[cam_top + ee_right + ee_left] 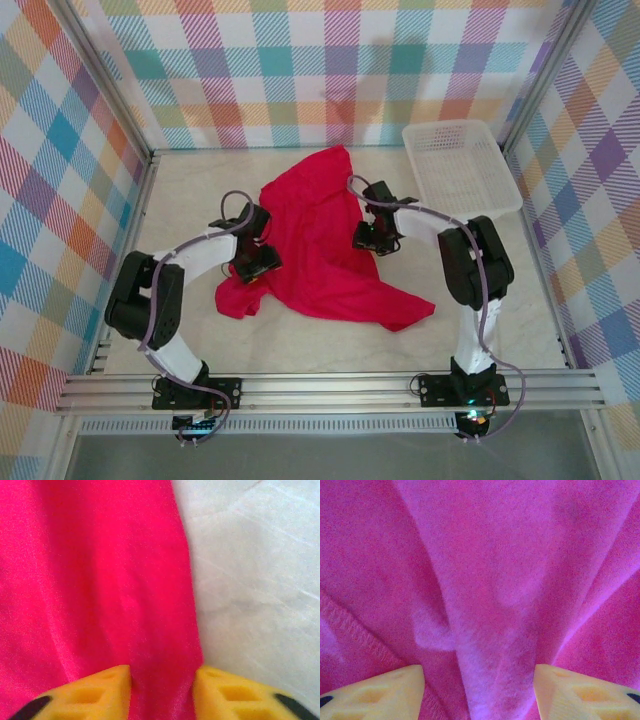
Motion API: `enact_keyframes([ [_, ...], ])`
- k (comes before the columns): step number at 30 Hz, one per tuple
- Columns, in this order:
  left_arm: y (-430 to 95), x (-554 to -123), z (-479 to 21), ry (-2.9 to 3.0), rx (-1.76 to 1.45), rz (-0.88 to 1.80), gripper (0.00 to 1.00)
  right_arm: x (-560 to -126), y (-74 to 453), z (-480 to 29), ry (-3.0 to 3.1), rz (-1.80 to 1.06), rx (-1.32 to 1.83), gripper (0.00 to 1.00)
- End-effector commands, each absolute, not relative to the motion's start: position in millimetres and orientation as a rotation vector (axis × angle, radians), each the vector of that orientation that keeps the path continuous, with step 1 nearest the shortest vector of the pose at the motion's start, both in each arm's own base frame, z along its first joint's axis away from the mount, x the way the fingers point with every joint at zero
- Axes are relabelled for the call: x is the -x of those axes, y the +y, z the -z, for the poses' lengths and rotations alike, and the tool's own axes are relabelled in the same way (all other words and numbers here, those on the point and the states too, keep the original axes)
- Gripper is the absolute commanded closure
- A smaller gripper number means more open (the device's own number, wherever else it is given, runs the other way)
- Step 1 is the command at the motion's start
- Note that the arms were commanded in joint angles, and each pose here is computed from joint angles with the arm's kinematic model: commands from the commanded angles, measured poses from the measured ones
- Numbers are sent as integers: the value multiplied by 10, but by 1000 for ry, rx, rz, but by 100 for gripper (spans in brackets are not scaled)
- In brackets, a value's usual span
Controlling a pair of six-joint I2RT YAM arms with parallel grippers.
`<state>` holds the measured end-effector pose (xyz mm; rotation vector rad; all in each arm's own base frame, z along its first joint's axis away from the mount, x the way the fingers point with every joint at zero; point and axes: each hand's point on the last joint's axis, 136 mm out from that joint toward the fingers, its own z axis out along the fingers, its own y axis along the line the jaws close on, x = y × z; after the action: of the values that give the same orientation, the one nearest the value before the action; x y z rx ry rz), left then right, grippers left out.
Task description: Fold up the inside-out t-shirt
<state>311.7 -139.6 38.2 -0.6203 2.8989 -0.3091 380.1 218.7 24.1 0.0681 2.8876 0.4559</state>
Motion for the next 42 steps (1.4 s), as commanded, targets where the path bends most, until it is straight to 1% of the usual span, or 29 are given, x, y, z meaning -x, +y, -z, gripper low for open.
enact_keyframes([
  [1,-1360,-3499,-318,2865,599,250,41,-3732,2220,-120,2949,-464,-43,81],
  [3,-1253,-3763,-271,2868,596,161,42,-3759,2220,-240,2922,-478,-52,95],
  [4,-1193,-3890,-240,2873,600,112,42,-3776,2210,-313,2906,-479,-58,99],
  [8,-897,-4505,-217,2893,635,-64,47,-3800,2118,-913,2820,-459,-80,100],
  [11,-692,-4846,-329,2855,633,-160,47,-3696,1875,-1408,2762,-342,-99,100],
  [14,-600,-5019,-406,2826,631,-188,47,-3508,1565,-1720,2721,-193,-136,100],
  [16,-626,-5070,-430,2821,613,-168,47,-3409,1421,-1808,2699,-134,-157,100],
  [19,-663,-5078,-461,2818,592,-145,47,-3365,1340,-1881,2673,-107,-161,100],
  [22,-709,-5014,-581,2814,572,-135,47,-3473,1443,-1836,2661,-149,-124,100],
  [25,-858,-4856,-797,2798,529,-101,45,-3629,1622,-1615,2702,-201,-95,100],
  [28,-1168,-4489,-973,2796,469,-5,43,-3748,1707,-1348,2766,-192,-92,100],
  [30,-1504,-4156,-1003,2797,419,120,40,-3804,1724,-1215,2796,-181,-103,100],
  [33,-1968,-3632,-803,2849,411,329,38,-3853,1712,-1118,2819,-181,-127,100],
  [36,-2360,-3283,-636,2864,442,489,34,-3880,1689,-1093,2824,-198,-154,100],
  [39,-2672,-3153,-543,2864,442,551,32,-3876,1680,-1106,2821,-213,-165,100],
  [42,-2894,-3166,-442,2881,431,550,32,-3849,1692,-1129,2818,-236,-168,100],
])
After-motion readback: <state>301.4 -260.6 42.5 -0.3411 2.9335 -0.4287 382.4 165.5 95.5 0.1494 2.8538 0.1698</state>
